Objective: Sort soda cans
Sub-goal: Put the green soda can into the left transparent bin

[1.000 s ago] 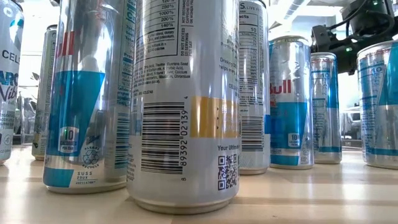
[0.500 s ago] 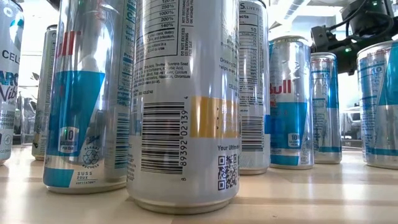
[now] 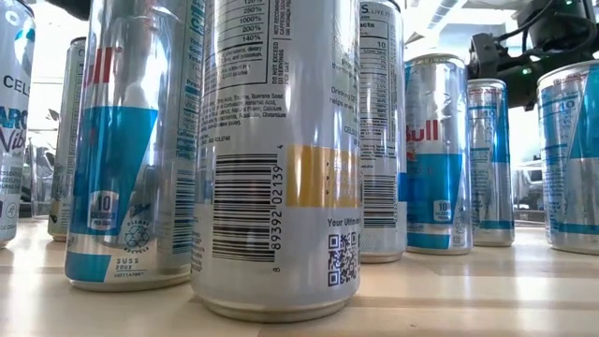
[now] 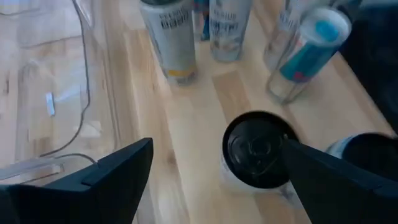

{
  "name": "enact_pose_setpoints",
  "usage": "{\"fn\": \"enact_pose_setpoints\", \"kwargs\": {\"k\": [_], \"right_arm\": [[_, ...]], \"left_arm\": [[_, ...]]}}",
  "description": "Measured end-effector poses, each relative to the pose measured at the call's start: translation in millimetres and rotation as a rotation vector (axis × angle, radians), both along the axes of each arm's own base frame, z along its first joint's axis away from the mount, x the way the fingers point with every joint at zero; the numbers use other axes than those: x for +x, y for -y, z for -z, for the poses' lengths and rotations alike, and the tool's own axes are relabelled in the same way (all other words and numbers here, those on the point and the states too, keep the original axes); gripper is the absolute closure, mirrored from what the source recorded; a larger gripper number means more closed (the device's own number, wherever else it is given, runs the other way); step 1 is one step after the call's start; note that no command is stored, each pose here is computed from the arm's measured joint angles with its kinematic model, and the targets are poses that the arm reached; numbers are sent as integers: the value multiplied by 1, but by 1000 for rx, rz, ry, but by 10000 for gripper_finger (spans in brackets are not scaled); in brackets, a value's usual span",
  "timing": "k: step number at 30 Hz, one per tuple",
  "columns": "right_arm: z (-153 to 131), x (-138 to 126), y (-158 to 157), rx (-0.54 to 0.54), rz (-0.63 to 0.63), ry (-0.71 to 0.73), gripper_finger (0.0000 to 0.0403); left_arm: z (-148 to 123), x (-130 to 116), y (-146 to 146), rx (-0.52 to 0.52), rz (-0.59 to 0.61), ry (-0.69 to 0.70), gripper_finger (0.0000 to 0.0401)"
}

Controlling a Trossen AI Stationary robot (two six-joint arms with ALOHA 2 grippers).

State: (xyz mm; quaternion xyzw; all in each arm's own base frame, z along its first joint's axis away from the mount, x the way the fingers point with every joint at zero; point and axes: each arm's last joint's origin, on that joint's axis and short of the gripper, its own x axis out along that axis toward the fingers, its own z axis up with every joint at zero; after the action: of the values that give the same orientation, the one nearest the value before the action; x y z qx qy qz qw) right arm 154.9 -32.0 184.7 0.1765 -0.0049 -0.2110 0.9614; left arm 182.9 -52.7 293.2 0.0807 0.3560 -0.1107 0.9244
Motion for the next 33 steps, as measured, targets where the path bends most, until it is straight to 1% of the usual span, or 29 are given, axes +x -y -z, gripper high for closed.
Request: {"fn": "enact_pose_setpoints", "kwargs": {"k": [4, 8, 11, 18, 24, 30, 33], "right_arm": [[-1, 0, -1, -2, -6, 14, 174], [-2, 0, -1, -4, -6, 18, 174], [-2, 0, -1, -4, -6, 18, 174], [-2, 0, -1, -6, -6, 16, 174], [-2, 0, -1, -4, -7, 17, 174], [-1, 0, -1, -5, -7, 14, 174], [-1, 0, -1, -7, -8, 12, 175]], "left_arm": [[9, 12, 9, -17, -9, -31, 48], [15, 17, 16, -15, 5, -61, 48], [16, 17, 19, -22, 12, -65, 48], [10, 14, 25, -70, 38, -28, 49], [13, 14, 28, -100, 26, -59, 49], [21, 19, 28, -49, -18, -93, 49], [25, 21, 29, -45, -28, -118, 49]]}}
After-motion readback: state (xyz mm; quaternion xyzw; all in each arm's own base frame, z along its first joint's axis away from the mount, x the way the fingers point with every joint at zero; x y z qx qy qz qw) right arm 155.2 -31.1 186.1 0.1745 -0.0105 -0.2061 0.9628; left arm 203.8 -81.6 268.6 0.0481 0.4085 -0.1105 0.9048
